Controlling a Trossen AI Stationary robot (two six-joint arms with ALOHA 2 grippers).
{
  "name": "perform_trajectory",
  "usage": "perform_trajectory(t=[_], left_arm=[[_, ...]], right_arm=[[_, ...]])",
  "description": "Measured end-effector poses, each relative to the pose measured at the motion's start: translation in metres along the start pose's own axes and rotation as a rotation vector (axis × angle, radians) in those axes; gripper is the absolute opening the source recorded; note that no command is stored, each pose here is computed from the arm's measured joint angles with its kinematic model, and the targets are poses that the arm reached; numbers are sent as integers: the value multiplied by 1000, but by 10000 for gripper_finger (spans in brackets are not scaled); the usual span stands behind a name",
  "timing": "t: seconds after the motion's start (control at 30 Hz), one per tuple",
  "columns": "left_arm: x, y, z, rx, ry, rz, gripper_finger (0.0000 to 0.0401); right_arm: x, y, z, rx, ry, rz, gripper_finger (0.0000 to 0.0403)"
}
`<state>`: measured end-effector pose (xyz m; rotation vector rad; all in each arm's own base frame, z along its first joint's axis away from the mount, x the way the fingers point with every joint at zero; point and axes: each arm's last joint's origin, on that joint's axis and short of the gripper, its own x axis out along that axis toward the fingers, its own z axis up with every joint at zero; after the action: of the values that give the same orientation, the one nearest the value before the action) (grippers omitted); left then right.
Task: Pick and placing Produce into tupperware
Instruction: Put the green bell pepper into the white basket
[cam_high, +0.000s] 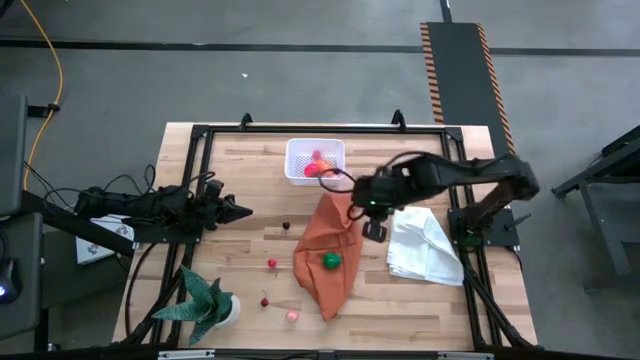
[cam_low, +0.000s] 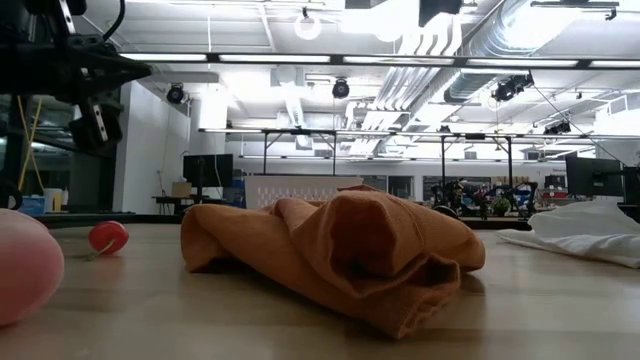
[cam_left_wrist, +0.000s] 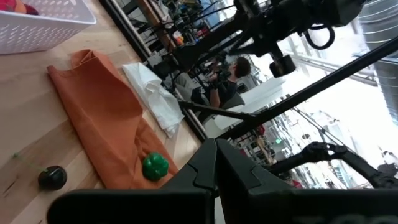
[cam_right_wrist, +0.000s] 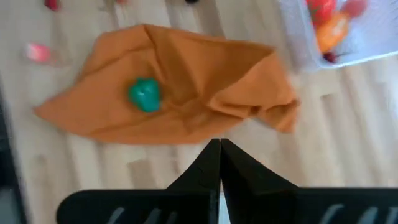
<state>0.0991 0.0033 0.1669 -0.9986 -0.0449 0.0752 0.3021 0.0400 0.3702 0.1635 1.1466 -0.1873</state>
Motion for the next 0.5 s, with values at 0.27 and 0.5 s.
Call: perform_trajectory(t=[0.27,0.5], left_arm=[[3,4,-3,3,30,47,1],[6,7,-5,7,59,91,1]], right_arm=[[11,-8,-48,227,-31,163,0],[14,5,-65,276,-36,248,0]])
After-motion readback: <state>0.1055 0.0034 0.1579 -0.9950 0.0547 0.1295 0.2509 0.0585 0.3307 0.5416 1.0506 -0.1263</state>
